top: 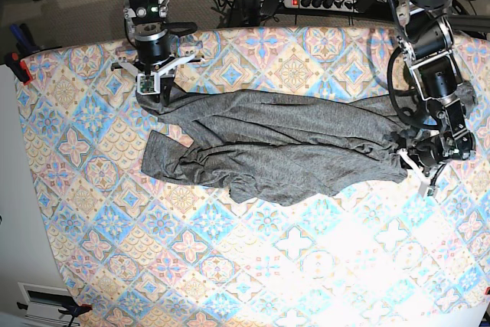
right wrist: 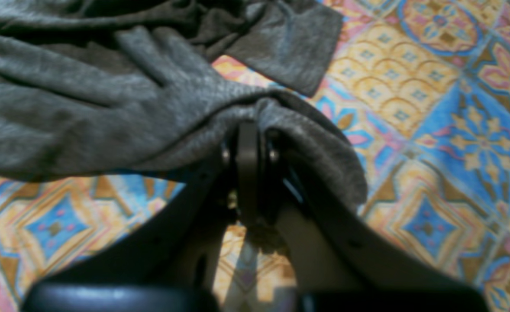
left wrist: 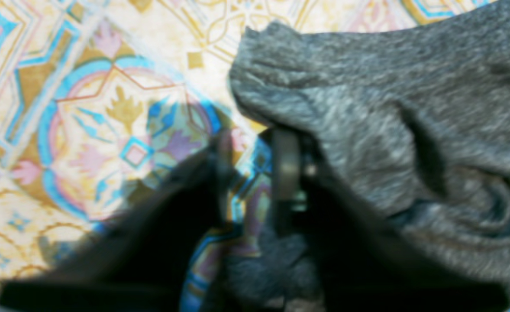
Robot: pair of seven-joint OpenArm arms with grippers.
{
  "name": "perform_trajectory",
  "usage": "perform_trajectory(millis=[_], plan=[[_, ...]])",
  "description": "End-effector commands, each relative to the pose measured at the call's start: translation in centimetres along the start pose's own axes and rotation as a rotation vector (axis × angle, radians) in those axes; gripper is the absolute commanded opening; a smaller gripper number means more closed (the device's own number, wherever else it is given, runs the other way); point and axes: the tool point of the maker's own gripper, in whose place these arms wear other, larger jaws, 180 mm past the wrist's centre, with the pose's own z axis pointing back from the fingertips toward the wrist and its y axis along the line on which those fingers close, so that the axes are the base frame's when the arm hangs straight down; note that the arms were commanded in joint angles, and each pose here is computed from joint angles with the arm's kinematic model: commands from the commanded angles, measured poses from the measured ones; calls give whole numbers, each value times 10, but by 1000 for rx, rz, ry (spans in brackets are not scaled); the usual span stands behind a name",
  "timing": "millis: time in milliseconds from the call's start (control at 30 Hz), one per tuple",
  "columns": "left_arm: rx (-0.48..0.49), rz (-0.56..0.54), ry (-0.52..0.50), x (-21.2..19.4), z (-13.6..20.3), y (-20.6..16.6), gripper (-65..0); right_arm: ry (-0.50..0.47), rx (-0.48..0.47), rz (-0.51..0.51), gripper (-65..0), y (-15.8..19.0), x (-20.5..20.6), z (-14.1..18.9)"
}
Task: Layout the t-shirt on the table in an organized manner, then fold the t-shirt properly
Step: 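Grasp the shirt edge with the left gripper and adjust it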
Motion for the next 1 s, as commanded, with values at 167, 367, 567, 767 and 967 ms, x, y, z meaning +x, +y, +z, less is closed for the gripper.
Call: perform_trajectory(millis=[167,367,567,767,967], plan=[[-100,-29,208,-40,-12,-36,-650,-46,-2,7,-650,-2,12,0],[-101,-46,191,-33,-11,-42,-650,-46,-1,9,-650,-1,12,0],[-64,-112,106,13,26,-48,-650,-51,-6,9,-650,-3,14,1],[-72,-194,-43,58,75,-65,-650,-57,-2,8,-650,-1,16,1],[21,-125,-154,71,117,-36,-650,-56,-6,10,-650,-3,16,2]])
